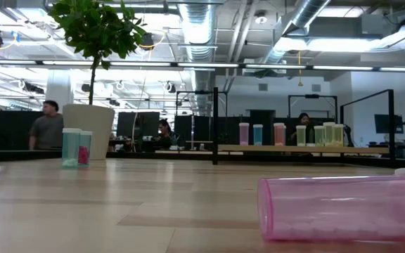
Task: Pick and place medicine bottles onto shelf by color
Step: Put the blue pill bottle on the shelf
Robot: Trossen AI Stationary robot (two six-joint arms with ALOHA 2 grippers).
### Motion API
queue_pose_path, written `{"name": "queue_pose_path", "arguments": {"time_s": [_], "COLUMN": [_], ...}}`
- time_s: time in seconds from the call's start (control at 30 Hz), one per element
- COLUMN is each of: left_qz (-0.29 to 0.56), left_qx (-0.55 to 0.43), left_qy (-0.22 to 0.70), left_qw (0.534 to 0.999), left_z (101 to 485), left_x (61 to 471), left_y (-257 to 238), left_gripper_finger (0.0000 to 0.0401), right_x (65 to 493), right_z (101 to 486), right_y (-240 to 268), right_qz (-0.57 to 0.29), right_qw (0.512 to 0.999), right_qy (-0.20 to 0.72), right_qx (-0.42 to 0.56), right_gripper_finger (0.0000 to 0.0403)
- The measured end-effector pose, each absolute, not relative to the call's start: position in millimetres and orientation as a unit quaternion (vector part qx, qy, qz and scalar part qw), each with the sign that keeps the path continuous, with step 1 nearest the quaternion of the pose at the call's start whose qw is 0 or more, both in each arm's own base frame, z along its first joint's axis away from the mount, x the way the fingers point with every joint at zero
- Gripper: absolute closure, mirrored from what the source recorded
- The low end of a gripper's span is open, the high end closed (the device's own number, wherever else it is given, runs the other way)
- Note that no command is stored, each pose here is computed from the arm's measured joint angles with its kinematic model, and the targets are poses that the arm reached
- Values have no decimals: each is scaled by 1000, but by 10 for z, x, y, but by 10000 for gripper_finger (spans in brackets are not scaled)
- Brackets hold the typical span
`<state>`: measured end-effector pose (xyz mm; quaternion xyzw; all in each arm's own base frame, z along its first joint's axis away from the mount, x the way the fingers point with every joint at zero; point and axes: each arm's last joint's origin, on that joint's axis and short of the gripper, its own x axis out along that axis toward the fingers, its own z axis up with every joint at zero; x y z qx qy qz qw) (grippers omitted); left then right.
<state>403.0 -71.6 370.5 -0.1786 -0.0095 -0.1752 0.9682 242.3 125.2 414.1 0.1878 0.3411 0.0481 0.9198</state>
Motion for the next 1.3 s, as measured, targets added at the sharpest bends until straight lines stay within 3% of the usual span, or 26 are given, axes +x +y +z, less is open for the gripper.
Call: {"name": "queue_pose_path", "arguments": {"time_s": [0.2,0.7,0.87,1.13,1.3], "left_qz": [-164,-123,-117,-114,-114], "left_qx": [-154,-136,-131,-130,-134], "left_qy": [-91,-77,-81,-81,-81], "left_qw": [970,980,981,982,981], "left_z": [3854,3809,3815,3814,3815], "left_x": [4002,3982,3975,3977,3976], "left_y": [-719,-883,-909,-905,-905], "left_gripper_finger": [318,318,318,318,318], "right_x": [2416,2481,2495,2501,2505], "right_z": [4208,4274,4285,4285,4294], "right_y": [1219,1186,1171,1163,1165], "right_qz": [20,22,21,20,22], "right_qw": [936,948,949,949,950], "right_qy": [301,261,255,255,250], "right_qx": [182,180,184,184,185], "right_gripper_finger": [138,144,184,290,316]}}
